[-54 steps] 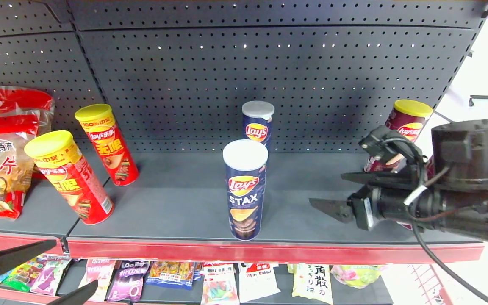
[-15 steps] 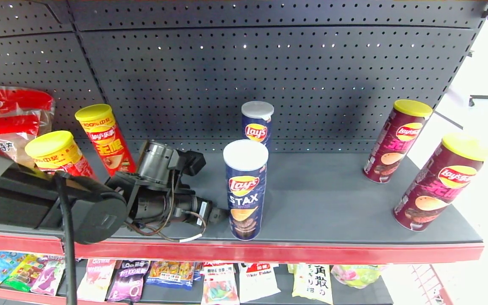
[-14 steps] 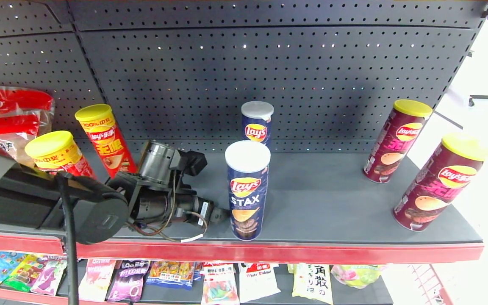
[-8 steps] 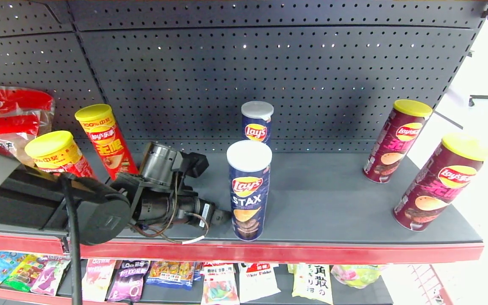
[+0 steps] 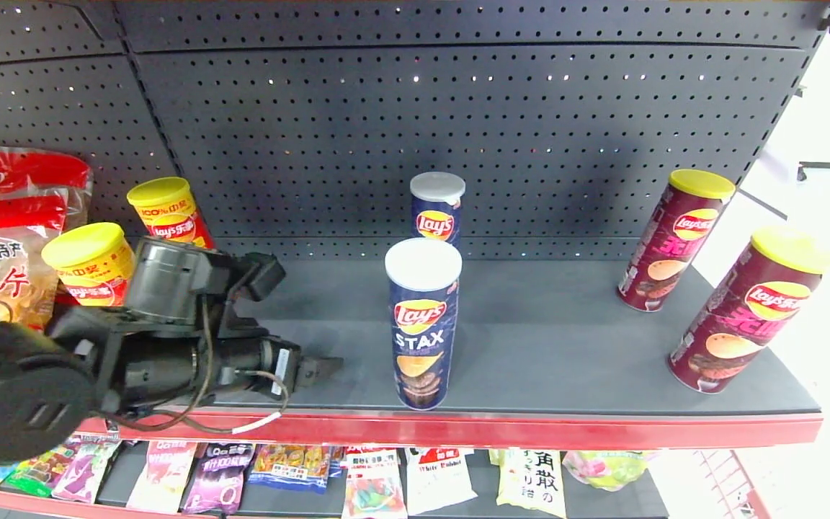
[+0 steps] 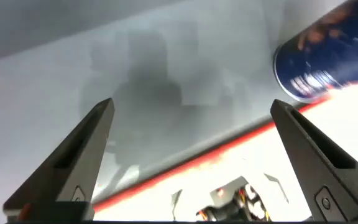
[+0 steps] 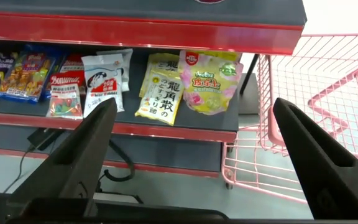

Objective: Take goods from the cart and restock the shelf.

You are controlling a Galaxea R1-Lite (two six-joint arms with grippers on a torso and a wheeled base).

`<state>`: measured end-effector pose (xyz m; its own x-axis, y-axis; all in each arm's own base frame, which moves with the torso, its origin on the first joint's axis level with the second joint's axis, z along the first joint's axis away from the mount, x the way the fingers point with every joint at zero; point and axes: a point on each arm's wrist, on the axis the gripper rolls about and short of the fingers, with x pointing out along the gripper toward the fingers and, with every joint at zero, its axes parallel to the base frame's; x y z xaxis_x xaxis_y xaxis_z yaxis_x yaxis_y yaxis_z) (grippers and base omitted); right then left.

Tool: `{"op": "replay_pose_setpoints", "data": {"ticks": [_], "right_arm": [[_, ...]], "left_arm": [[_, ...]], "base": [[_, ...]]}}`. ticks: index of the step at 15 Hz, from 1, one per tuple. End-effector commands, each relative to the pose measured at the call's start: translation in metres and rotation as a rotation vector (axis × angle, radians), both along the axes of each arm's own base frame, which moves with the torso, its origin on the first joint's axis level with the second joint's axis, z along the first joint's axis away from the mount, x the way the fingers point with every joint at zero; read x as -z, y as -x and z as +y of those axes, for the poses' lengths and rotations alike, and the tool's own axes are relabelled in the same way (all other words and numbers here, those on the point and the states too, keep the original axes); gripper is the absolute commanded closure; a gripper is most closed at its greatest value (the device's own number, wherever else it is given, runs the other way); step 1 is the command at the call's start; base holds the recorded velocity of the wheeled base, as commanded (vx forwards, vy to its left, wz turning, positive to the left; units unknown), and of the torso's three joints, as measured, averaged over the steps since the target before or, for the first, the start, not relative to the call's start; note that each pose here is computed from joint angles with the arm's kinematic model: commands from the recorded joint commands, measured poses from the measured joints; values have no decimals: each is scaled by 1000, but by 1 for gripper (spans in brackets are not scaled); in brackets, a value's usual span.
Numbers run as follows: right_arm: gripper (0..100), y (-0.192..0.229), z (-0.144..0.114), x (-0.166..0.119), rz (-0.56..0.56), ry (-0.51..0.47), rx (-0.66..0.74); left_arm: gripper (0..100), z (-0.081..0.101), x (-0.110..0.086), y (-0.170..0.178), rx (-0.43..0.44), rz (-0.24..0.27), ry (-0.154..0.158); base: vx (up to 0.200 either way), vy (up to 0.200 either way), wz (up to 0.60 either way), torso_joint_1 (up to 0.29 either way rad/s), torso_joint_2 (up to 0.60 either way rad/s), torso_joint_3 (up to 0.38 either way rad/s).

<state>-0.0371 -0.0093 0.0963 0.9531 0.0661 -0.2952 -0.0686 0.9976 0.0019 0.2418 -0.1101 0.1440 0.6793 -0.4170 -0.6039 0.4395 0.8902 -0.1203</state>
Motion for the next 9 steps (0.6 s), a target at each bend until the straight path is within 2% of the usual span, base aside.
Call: {"op": "replay_pose_setpoints", "data": {"ticks": [1,3,4,5,7,8,9], "right_arm": [[0,-1,0,0,5,2,-3],[0,1,0,-6,-16,4,0],[0,2,0,-13,-32,5,15],[0,2,2,-20,-30,4,58],[0,2,6,-24,-28,5,149],[0,2,7,-20,-30,3,167],[0,4,7,-11,-42,1,150]], "left_arm": [[0,54,-37,72,-95,-168,79],[0,74,-48,121,-129,-230,100],[0,85,-51,156,-151,-227,112],[0,96,-48,197,-158,-218,118],[0,111,-32,256,-173,-236,121],[0,116,-24,271,-207,-258,110],[0,120,-16,283,-273,-287,82]], "base": [[0,0,0,0,0,0],[0,0,0,0,0,0],[0,0,0,0,0,0],[0,0,0,0,0,0],[0,0,0,0,0,0],[0,0,0,0,0,0],[0,0,0,0,0,0]]}}
